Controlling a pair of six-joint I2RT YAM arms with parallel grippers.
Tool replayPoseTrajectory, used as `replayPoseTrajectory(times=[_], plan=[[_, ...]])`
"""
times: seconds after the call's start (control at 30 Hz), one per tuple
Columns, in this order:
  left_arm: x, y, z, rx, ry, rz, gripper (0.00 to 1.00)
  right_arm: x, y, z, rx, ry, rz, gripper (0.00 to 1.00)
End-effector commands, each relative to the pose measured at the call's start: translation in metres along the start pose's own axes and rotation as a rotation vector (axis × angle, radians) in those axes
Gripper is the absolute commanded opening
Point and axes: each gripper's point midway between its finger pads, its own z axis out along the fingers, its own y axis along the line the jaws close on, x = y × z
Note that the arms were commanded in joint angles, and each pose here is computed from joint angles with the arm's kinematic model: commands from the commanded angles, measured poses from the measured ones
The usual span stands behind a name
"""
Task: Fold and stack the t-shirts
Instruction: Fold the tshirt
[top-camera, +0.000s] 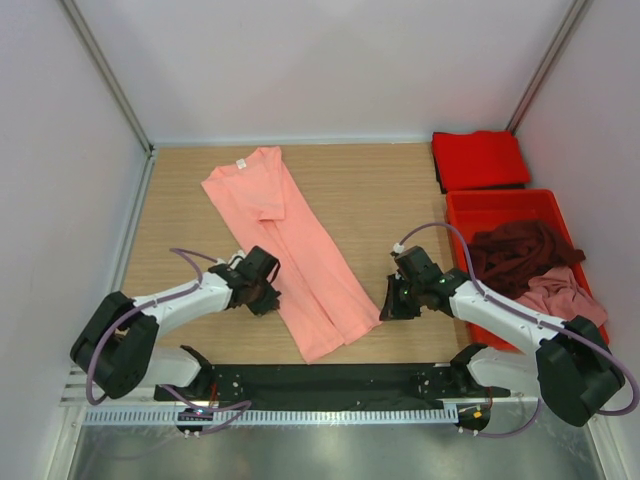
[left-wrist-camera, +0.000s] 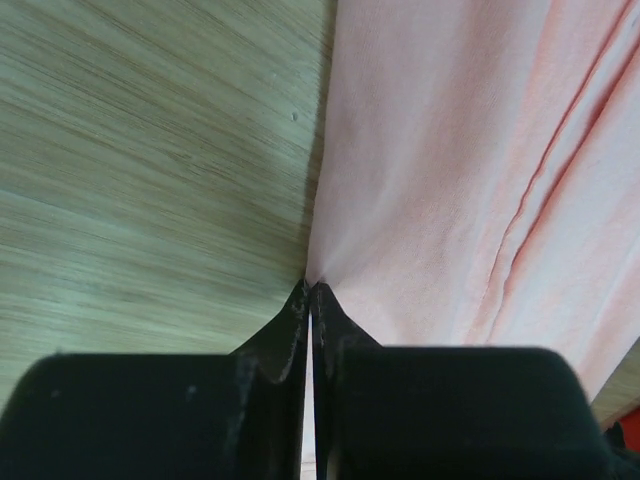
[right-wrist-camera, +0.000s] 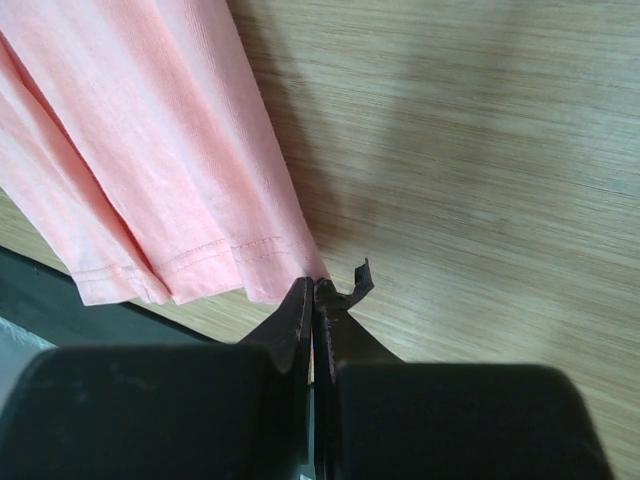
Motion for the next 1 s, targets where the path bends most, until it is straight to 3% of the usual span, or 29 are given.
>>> replayPoseTrajectory(times=[0.0,0.27,0.47,0.6,0.97], plan=[[0.006,0.037,-0.001,-0.132,0.017,0.02,0.0,-0.005,0.003,-0.006,-0.003,-0.031,-0.008,0.01],[0.014,0.061,-0.003,-0.138,0.069,-0.005,0.03,-0.003,0.006,-0.008,-0.021,-0.04,0.016,0.01],[0.002,0.061,-0.019,-0.214,0.068,0.081,0.34,0.002,0.008,-0.008,-0.053,-0.045,0.055,0.01],[0.015,0.034,-0.034,-0.076,0.125,0.103,0.44,0.002,0.008,-0.009,-0.054,-0.043,0.052,0.01],[0.104,0.018,-0.04,0.049,0.244,0.015,0.43,0.001,0.011,-0.008,-0.058,-0.039,0.055,0.01]])
